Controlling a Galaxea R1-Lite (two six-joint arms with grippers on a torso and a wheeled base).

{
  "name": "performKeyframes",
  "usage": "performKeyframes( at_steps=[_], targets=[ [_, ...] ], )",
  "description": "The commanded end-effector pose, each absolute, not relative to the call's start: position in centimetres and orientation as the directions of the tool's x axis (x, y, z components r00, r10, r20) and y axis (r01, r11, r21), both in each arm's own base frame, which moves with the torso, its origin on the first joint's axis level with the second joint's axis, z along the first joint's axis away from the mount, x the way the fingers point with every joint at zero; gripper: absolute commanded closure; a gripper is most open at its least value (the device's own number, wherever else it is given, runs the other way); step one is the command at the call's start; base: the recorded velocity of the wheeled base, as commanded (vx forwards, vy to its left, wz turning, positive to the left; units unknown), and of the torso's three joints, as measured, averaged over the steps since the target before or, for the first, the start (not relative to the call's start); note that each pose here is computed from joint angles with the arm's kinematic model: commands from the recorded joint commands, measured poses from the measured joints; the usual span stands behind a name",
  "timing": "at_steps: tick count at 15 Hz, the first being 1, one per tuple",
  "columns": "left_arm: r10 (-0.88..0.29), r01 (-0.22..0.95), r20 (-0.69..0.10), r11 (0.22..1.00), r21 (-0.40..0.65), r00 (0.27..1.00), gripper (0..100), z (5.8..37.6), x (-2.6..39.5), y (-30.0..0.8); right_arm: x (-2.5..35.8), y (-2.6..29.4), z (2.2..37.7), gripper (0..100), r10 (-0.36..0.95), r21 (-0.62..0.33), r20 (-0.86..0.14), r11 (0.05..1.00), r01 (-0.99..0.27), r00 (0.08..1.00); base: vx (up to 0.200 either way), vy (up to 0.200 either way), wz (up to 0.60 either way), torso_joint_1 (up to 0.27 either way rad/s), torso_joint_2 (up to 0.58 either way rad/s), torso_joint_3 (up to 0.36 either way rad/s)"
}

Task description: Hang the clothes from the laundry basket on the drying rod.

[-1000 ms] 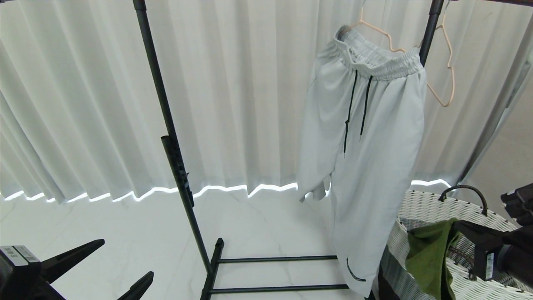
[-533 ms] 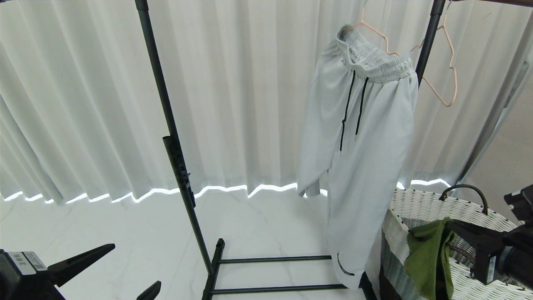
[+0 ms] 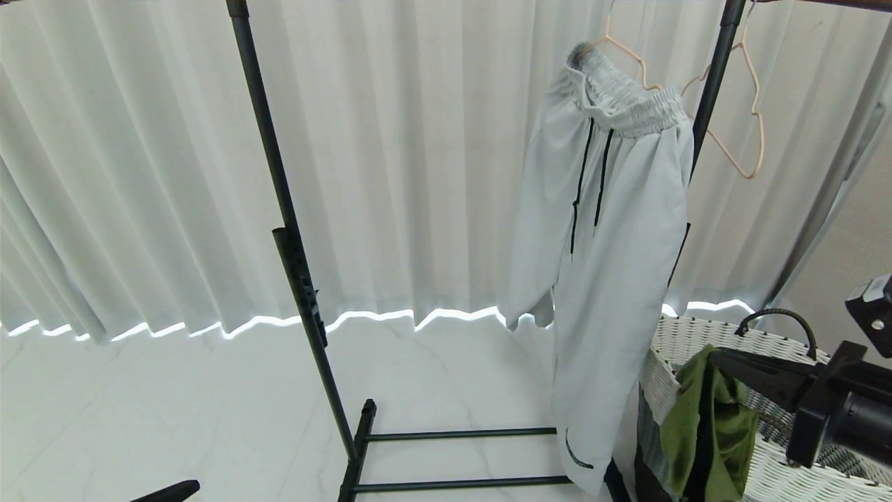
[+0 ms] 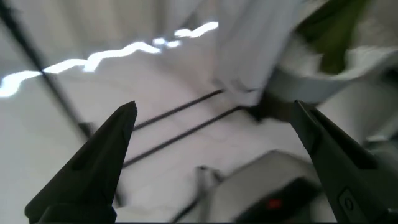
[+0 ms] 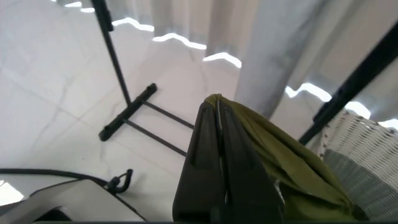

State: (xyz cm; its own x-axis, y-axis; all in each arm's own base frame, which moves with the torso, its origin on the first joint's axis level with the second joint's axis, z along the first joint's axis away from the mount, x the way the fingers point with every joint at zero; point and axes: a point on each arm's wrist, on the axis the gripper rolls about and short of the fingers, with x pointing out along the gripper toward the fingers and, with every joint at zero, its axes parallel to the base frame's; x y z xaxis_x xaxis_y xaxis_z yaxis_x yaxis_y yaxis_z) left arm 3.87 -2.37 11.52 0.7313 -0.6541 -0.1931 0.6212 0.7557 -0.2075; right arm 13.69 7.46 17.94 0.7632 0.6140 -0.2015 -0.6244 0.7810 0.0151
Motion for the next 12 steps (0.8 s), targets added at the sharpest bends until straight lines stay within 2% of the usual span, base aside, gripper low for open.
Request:
performKeyframes(
  at_steps=[1, 5, 7, 8, 9, 12],
  targets=[
    [-0.710, 0.673, -0.126, 0.700, -0.239, 0.693, 0, 11.9, 3.0, -2.3, 15.2, 8.8, 17.9, 100, 0.643, 0.022, -0.214, 0.756, -0.654, 0.735, 0.000, 0.000, 0.00, 0.000, 0.00, 0.000],
    [-0.701, 0.655, -0.166, 0.710, -0.259, 0.694, 0, 11.4, 2.9, -2.2, 16.4, 9.9, 18.5, 100, 0.666, 0.011, -0.197, 0.735, -0.678, 0.719, 0.000, 0.000, 0.00, 0.000, 0.00, 0.000],
    [-0.630, 0.583, -0.281, 0.777, -0.240, 0.724, 0, 10.2, 2.7, -2.0, 16.6, 10.0, 18.6, 100, 0.665, 0.011, -0.197, 0.736, -0.677, 0.720, 0.000, 0.000, 0.00, 0.000, 0.00, 0.000],
    [-0.580, 0.551, -0.361, 0.812, -0.193, 0.730, 0, 9.4, 2.5, -1.8, 16.7, 10.0, 18.6, 100, 0.665, 0.011, -0.197, 0.736, -0.677, 0.720, 0.000, 0.000, 0.00, 0.000, 0.00, 0.000],
    [-0.533, 0.536, -0.405, 0.836, -0.117, 0.743, 0, 8.7, 2.0, -1.4, 16.7, 10.0, 18.7, 100, 0.665, 0.011, -0.196, 0.736, -0.677, 0.721, 0.000, 0.000, 0.00, 0.000, 0.00, 0.000],
    [-0.515, 0.550, -0.429, 0.834, -0.049, 0.742, 0, 7.9, 1.1, -0.8, 16.7, 10.0, 18.6, 100, 0.664, 0.011, -0.197, 0.737, -0.676, 0.721, 0.000, 0.000, 0.00, 0.000, 0.00, 0.000]
  ],
)
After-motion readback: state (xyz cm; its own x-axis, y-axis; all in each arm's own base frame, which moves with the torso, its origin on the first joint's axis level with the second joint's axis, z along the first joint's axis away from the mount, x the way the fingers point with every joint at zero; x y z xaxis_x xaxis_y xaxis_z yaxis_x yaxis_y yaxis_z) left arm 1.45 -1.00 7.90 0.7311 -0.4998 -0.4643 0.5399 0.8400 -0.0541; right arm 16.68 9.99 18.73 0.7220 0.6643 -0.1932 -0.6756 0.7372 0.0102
